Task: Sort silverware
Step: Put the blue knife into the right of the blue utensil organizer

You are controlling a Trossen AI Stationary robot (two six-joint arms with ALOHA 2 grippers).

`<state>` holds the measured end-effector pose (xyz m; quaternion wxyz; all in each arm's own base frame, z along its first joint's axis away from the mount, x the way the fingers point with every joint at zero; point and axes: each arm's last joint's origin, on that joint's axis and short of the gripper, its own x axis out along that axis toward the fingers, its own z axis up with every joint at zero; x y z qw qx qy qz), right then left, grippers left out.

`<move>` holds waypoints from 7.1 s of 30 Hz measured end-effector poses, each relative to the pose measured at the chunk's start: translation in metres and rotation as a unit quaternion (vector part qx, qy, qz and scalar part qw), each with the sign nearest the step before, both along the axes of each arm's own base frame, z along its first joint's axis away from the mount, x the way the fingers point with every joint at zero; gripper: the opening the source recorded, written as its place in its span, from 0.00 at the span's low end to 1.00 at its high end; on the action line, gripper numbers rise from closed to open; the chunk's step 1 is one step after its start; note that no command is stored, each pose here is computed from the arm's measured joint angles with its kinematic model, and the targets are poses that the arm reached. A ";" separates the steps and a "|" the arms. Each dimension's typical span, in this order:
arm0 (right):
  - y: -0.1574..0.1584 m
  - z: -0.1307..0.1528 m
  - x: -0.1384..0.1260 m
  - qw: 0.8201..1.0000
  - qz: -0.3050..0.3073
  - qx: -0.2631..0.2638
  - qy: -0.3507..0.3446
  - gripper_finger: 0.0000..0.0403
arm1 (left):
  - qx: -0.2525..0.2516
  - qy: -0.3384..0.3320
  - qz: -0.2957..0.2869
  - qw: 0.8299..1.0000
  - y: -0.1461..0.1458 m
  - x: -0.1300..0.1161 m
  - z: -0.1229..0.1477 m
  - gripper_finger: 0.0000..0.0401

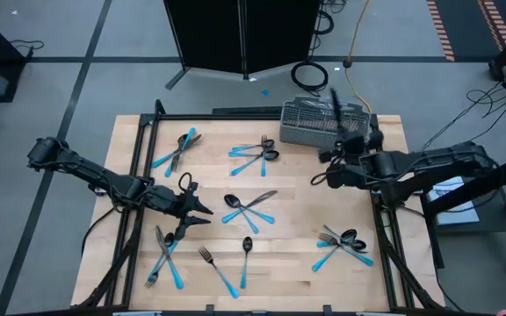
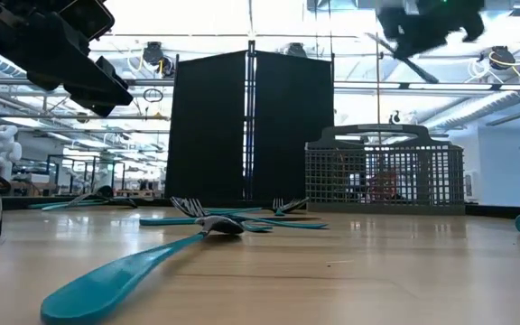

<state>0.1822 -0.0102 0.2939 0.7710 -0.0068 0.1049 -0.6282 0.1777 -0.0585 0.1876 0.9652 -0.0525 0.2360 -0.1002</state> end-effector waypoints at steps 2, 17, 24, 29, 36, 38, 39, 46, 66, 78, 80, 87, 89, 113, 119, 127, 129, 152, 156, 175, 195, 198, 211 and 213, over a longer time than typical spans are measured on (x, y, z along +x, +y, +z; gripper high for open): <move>-0.009 -0.016 -0.008 0.999 -0.039 -0.028 0.009 0.04 | 0.005 -0.002 0.007 1.000 0.000 0.000 0.000 0.32; -0.071 -0.090 -0.041 0.959 -0.267 -0.081 -0.052 0.04 | 0.070 -0.120 -0.012 0.990 0.001 0.007 0.018 0.32; -0.091 -0.080 -0.037 0.937 -0.320 -0.091 -0.107 0.04 | 0.084 -0.136 0.010 0.987 0.010 0.011 0.021 0.32; -0.103 -0.073 -0.036 0.936 -0.337 -0.080 -0.065 0.04 | 0.086 -0.130 0.023 0.987 0.015 0.012 0.021 0.32; -0.132 -0.059 -0.029 0.974 -0.224 -0.012 0.023 0.03 | 0.093 -0.114 0.024 0.989 0.017 0.012 0.017 0.32; -0.138 -0.049 -0.027 0.982 -0.186 -0.039 -0.002 0.03 | 0.094 -0.111 0.025 0.989 0.017 0.013 0.016 0.32; -0.139 -0.044 -0.026 0.981 -0.185 -0.057 -0.020 0.03 | 0.095 -0.109 0.026 0.989 0.018 0.014 0.015 0.32; -0.138 -0.057 -0.032 0.986 -0.148 -0.080 0.004 0.02 | 0.100 -0.076 0.037 0.991 0.021 0.021 0.003 0.32; -0.107 -0.127 -0.061 0.991 -0.106 -0.072 -0.044 0.08 | 0.083 -0.113 0.048 0.989 0.020 0.033 0.002 0.32; -0.105 -0.139 -0.059 0.995 -0.092 -0.029 -0.034 0.29 | 0.093 -0.157 0.046 0.982 0.020 0.035 0.011 0.32; -0.105 -0.136 -0.058 0.995 -0.089 -0.037 -0.012 0.31 | 0.093 -0.156 0.046 0.982 0.020 0.035 0.011 0.32; -0.112 -0.079 -0.035 0.993 -0.066 -0.094 0.028 0.33 | 0.086 -0.203 0.051 0.974 0.020 0.036 0.020 0.32; -0.113 -0.055 -0.024 0.993 -0.053 -0.102 0.037 0.33 | 0.086 -0.207 0.051 0.973 0.020 0.036 0.021 0.32; 0.034 -0.038 0.051 0.747 0.407 0.517 0.096 0.26 | 0.150 -0.205 0.058 0.965 0.031 0.037 0.019 0.32; 0.076 -0.057 0.047 0.714 0.352 0.587 0.146 0.23 | 0.150 -0.200 0.057 0.967 0.034 0.038 0.018 0.32; 0.096 -0.079 0.054 0.754 0.340 0.528 0.193 0.23 | 0.136 -0.155 0.055 0.977 0.033 0.037 0.009 0.32; 0.097 -0.083 0.061 0.772 0.350 0.495 0.190 0.23 | 0.136 -0.146 0.054 0.978 0.033 0.038 0.007 0.32; 0.098 -0.126 0.174 0.825 0.545 0.120 0.089 0.23 | -0.101 0.029 0.113 0.988 0.030 0.037 -0.016 0.32; 0.096 -0.139 0.178 0.824 0.546 0.120 0.097 0.23 | -0.101 0.054 0.125 0.985 0.021 0.035 -0.023 0.32; 0.101 -0.143 0.175 0.820 0.545 0.132 0.113 0.23 | -0.053 0.110 0.147 0.982 -0.010 0.054 -0.088 0.32; 0.101 -0.143 0.175 0.820 0.545 0.132 0.113 0.23 | 0.029 0.165 0.170 0.971 -0.007 0.046 -0.103 0.32; 0.101 -0.143 0.175 0.820 0.545 0.132 0.113 0.23 | 0.037 0.182 0.172 0.967 -0.006 0.043 -0.105 0.32; 0.101 -0.143 0.175 0.821 0.544 0.135 0.109 0.23 | 0.043 0.184 0.181 0.965 -0.006 0.042 -0.106 0.32; 0.101 -0.143 0.175 0.821 0.543 0.135 0.109 0.23 | 0.043 0.182 0.182 0.965 -0.006 0.042 -0.106 0.31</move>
